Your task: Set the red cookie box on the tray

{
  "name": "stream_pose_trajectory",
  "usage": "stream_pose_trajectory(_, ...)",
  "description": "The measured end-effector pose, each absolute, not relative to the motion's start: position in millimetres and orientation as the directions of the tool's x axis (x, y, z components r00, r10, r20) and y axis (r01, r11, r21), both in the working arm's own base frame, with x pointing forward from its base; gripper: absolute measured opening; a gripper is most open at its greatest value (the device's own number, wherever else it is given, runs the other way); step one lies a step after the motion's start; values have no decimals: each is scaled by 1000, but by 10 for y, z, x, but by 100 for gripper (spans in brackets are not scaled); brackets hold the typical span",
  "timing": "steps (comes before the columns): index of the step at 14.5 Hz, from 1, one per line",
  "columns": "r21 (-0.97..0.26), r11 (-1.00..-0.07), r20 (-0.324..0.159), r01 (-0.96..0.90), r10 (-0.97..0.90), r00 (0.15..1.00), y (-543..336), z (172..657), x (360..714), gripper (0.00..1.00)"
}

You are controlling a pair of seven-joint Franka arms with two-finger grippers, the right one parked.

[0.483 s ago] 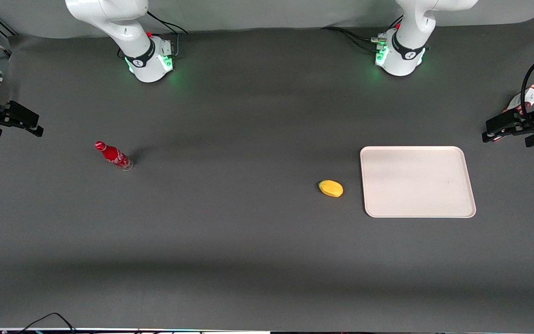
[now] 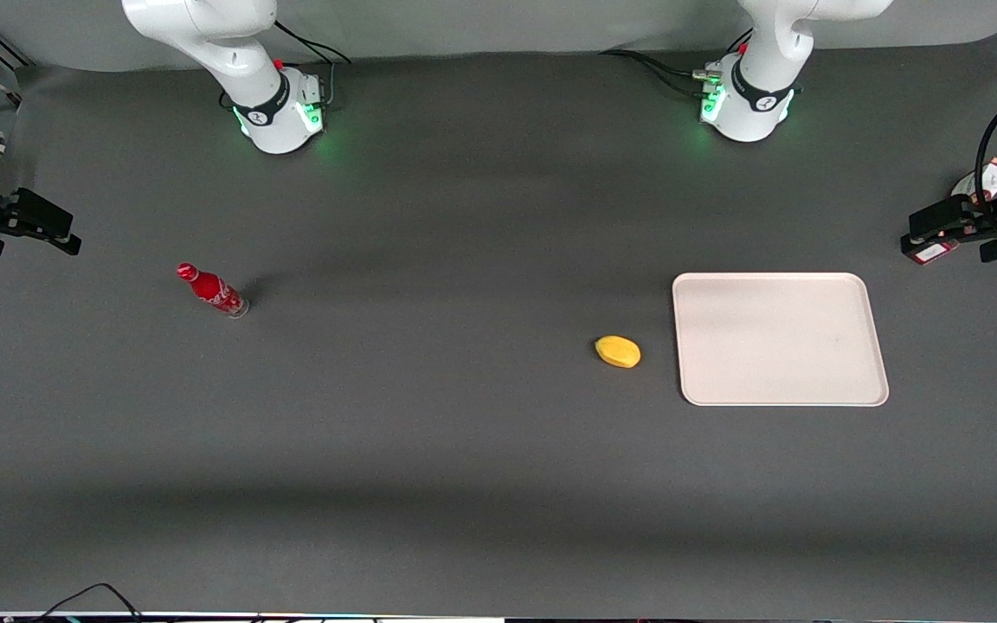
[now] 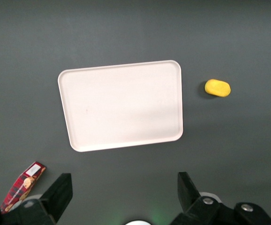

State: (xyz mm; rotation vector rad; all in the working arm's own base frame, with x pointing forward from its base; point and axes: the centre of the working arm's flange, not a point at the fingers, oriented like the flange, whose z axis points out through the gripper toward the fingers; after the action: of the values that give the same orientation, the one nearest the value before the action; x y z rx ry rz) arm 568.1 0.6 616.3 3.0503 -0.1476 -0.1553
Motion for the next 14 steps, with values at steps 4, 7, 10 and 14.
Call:
stream_pose_trajectory(4,96,-991,-114,-90,-101,988,36,6131,5510,100)
stream_pose_trajectory(7,93,-991,-91,-92,-100,991,106,6074,5150,100)
stream_pose_trajectory(10,35,-996,-111,-87,-91,990,293,5977,4858,100)
stream_pose_trajectory(14,-59,-987,-204,-151,-136,969,1325,5693,4640,100)
